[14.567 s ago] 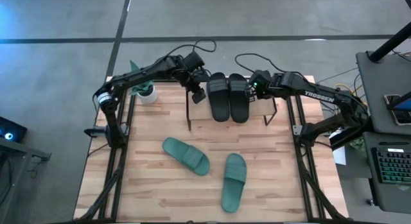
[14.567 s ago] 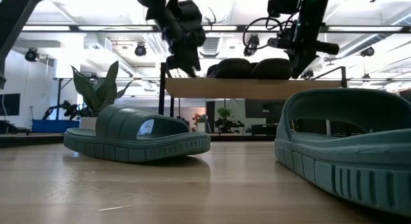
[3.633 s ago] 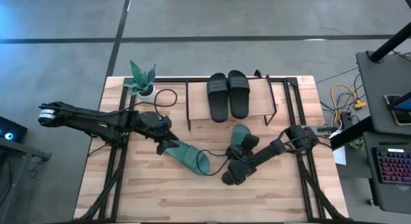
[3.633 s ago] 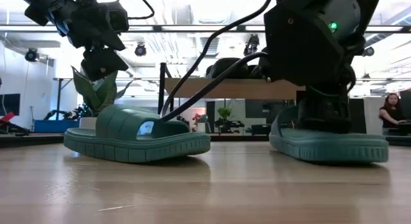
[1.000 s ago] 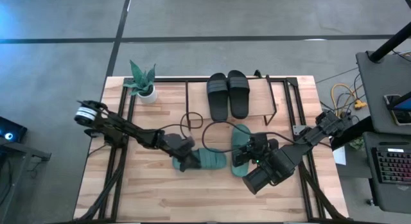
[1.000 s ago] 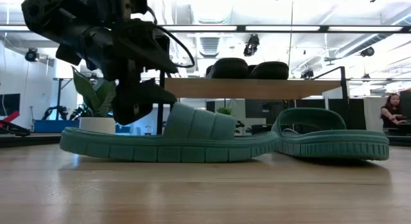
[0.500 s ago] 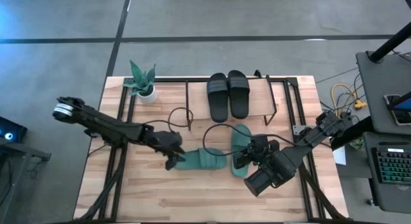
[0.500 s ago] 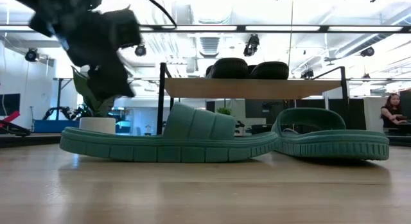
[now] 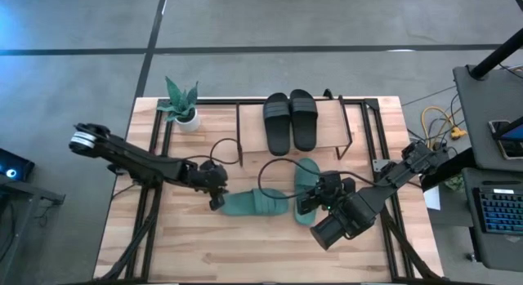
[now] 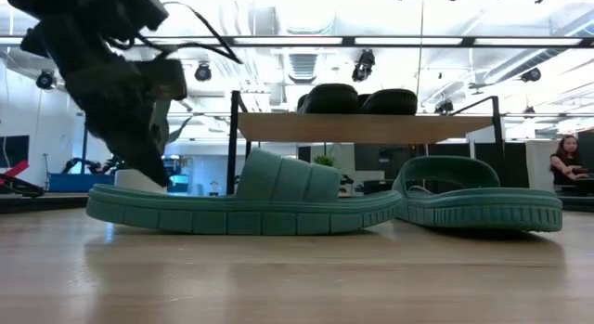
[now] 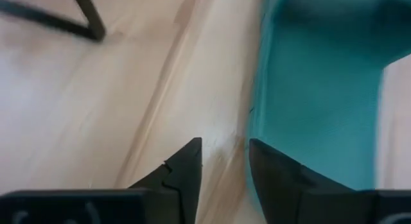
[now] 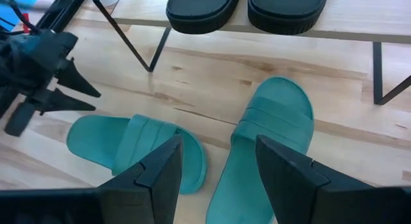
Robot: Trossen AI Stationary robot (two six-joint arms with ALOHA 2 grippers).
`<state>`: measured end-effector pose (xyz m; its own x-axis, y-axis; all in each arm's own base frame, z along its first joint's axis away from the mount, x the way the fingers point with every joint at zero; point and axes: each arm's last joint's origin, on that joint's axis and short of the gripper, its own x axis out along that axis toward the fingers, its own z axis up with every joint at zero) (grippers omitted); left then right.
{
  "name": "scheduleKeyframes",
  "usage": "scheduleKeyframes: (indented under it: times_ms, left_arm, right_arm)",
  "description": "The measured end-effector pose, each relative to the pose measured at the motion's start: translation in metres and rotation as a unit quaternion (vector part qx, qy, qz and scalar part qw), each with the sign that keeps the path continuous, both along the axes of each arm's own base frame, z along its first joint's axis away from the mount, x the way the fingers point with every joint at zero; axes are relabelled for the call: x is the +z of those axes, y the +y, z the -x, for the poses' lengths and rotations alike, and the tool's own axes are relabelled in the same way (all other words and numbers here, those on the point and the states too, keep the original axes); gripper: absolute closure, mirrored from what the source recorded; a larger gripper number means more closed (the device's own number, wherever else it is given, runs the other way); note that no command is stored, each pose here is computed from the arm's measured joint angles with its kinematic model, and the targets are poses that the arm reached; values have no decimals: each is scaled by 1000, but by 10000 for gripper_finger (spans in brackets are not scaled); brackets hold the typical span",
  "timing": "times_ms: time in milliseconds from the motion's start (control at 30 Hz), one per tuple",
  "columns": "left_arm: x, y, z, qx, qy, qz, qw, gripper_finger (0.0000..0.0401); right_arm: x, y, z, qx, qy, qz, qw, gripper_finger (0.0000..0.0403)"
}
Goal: Pick and place slides into the shelf
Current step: Move the green slide to the center of the table
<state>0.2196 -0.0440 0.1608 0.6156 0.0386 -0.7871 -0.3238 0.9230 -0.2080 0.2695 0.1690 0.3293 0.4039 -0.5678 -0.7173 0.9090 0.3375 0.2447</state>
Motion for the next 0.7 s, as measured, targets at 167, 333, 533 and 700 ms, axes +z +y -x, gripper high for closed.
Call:
scheduleKeyframes:
  times_ms: [167,333,533,700]
  left_arm:
    - [-17,-3,-8,-14,28,14,999,303]
    - [-23,-15,-21,-59,-5,90,994,308]
    - [-20,-28,-36,-76,-63,117,988,308]
    - [-18,-33,-53,-81,-87,121,985,308]
  right_arm:
    - [0,0,0,0,-1,-1,1000,216]
    - [0,0,0,0,-2,-2,1000,216]
    - [0,0,0,0,-1,-2,1000,216]
    - [0,0,0,0,-1,-3,1000,216]
